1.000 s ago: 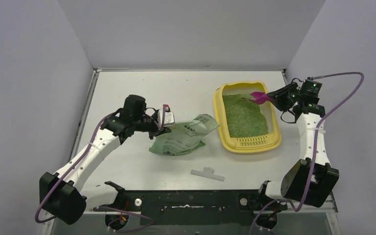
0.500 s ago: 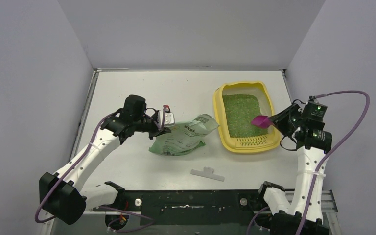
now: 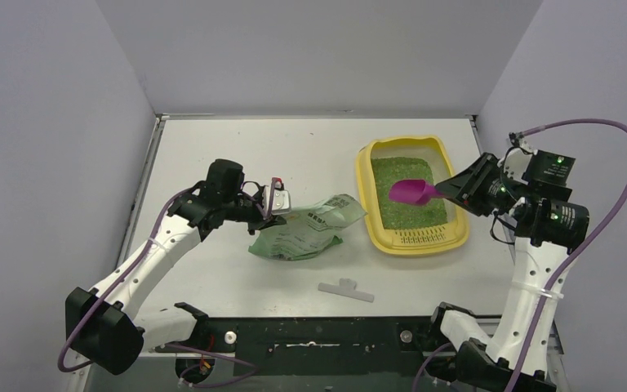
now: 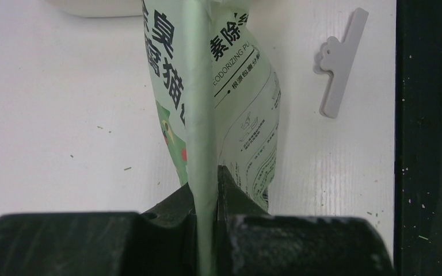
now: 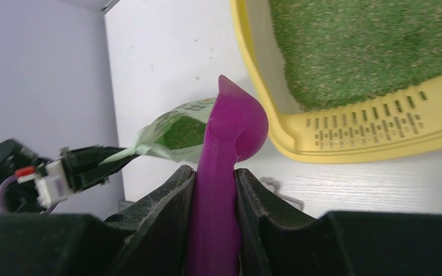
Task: Fill the litter box with clean litter
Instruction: 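Pour the cat litter into the litter box, then scoop the cat litter from the cat litter bag.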
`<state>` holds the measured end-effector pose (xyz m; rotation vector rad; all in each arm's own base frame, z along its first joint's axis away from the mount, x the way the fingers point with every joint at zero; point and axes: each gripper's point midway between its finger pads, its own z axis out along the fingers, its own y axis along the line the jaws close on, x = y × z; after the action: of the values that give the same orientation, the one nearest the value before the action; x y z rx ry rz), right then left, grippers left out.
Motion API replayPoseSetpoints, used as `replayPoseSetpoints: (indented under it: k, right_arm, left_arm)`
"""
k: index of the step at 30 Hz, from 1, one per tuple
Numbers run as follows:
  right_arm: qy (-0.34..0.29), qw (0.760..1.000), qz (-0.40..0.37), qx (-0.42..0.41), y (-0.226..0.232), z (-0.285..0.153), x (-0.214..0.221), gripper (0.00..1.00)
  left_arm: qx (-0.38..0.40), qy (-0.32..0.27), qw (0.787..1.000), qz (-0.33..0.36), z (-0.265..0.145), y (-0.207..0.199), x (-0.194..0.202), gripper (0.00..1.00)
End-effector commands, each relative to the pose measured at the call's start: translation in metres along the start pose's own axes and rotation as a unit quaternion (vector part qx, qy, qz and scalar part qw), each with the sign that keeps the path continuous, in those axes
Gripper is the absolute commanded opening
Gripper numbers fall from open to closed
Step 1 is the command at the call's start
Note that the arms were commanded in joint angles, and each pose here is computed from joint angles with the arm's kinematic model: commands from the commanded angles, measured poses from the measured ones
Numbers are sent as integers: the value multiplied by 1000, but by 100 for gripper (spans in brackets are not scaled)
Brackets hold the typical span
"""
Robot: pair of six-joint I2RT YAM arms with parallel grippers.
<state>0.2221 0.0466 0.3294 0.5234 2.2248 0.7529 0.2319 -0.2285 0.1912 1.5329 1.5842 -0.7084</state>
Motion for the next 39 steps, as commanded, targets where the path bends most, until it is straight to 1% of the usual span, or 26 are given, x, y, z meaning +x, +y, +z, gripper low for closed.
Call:
replayPoseSetpoints:
  k: [1,6,9,18,31,35,39]
  right_arm:
    - [36,991,-30,-123,55,-21,10,0]
    - [52,987,-56,-144,74,-29,15,0]
    - [66,985,-59,-152,81,-23,19,0]
    - [107,982,-92,-123,87,13,43,0]
    - [134,978,-144,-72,89,50,67,0]
    - [135,977,-154,-61,89,60,68,0]
    - [183,966,-161,-80,99,87,85,0]
  left_arm:
    - [21,-53,997,42,-10,-8,-37,0]
    - [22,-53,997,45,-10,-9,-37,0]
    - [23,-52,997,45,-10,-10,-38,0]
    - [24,-51,997,48,-10,-12,-38,0]
    - [27,-48,997,50,-8,-14,-37,0]
    - [27,-46,997,51,-8,-15,-36,0]
    - [32,-50,997,54,-7,-17,-39,0]
